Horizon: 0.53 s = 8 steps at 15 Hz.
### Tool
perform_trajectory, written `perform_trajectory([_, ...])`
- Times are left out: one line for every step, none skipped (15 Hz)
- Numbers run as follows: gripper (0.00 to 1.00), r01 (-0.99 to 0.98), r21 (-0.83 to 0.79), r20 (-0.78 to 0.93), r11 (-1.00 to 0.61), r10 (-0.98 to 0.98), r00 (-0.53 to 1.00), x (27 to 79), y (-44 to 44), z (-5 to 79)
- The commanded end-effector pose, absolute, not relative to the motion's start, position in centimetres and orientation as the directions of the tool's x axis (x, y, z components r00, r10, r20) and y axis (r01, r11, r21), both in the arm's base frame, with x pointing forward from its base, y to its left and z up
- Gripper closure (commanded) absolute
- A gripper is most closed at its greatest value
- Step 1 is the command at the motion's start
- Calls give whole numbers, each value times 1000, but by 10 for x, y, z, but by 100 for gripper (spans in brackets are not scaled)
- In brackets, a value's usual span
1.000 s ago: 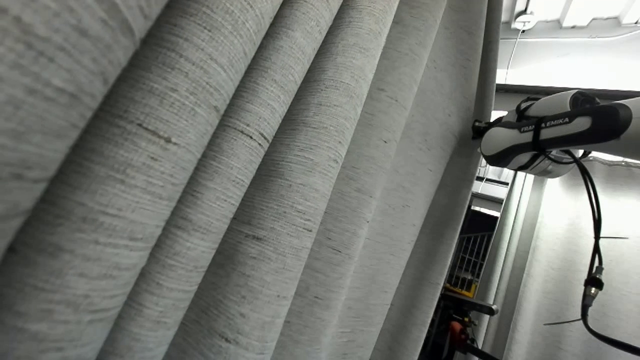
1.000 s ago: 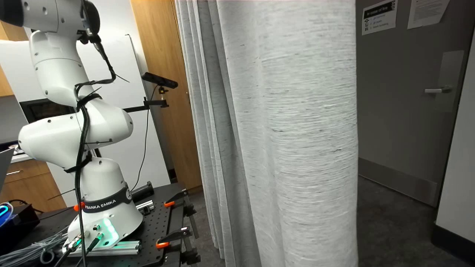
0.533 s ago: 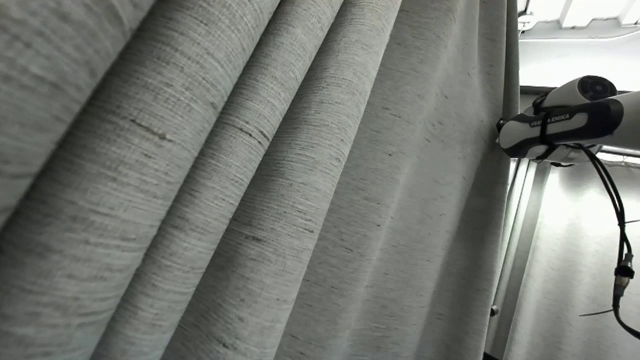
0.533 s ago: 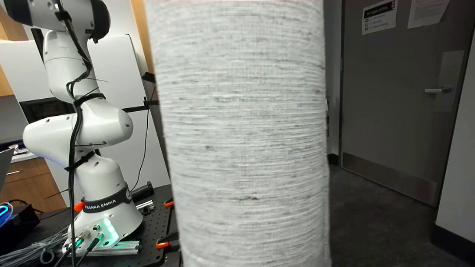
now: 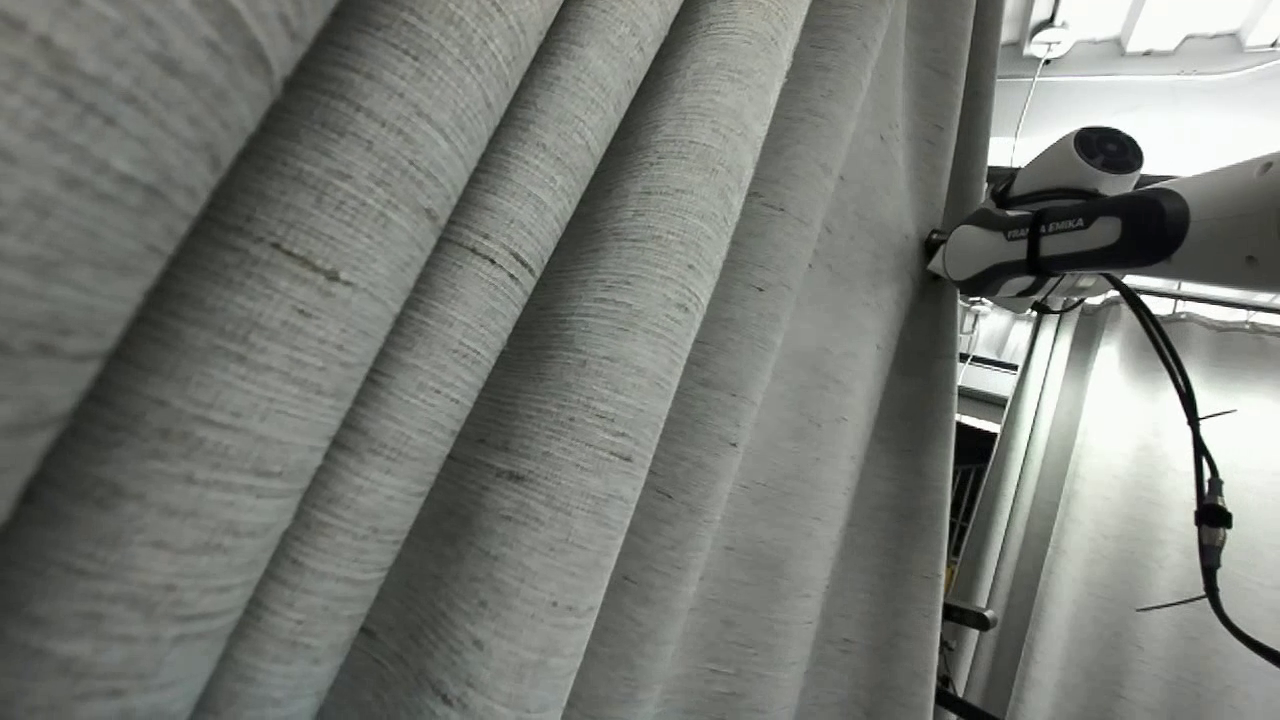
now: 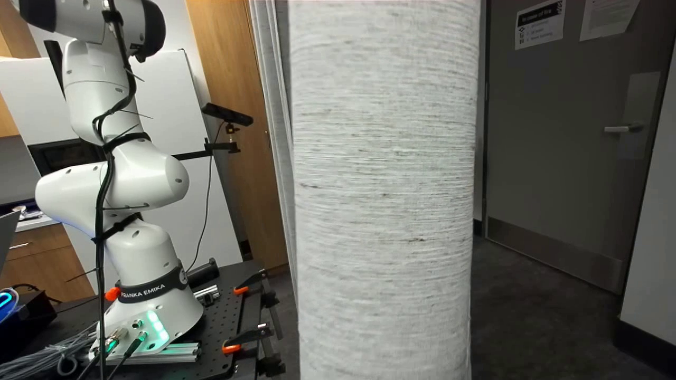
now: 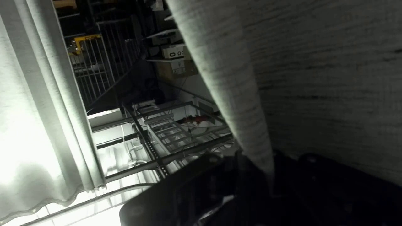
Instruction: Draw the light grey curtain closed
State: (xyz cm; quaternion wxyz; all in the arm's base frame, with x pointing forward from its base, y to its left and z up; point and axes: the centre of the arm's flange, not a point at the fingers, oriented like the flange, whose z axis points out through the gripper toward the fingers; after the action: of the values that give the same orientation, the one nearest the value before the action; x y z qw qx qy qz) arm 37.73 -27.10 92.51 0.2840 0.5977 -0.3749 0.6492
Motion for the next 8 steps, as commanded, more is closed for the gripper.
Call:
perform_trajectory([100,-828,-66,997,-557,-77,-28,416,-283,952])
perform_trajectory([100,-843,-51,996,-536,-88,-4,420,-290,954])
perform_trajectory([100,-869,-47,993,-492,-115,11,416,-307,959])
perform_trajectory([100,-896,-52,989,-441,-149,17,408,-325,964])
perform_trajectory([100,-915,-65,983,-397,-183,10,393,-343,968])
perform_trajectory([100,-930,-79,979,-360,-204,-4,373,-357,969])
perform_trajectory([100,-938,-103,974,-331,-226,-27,348,-370,970])
perform_trajectory([100,-944,-133,969,-303,-241,-59,324,-382,971])
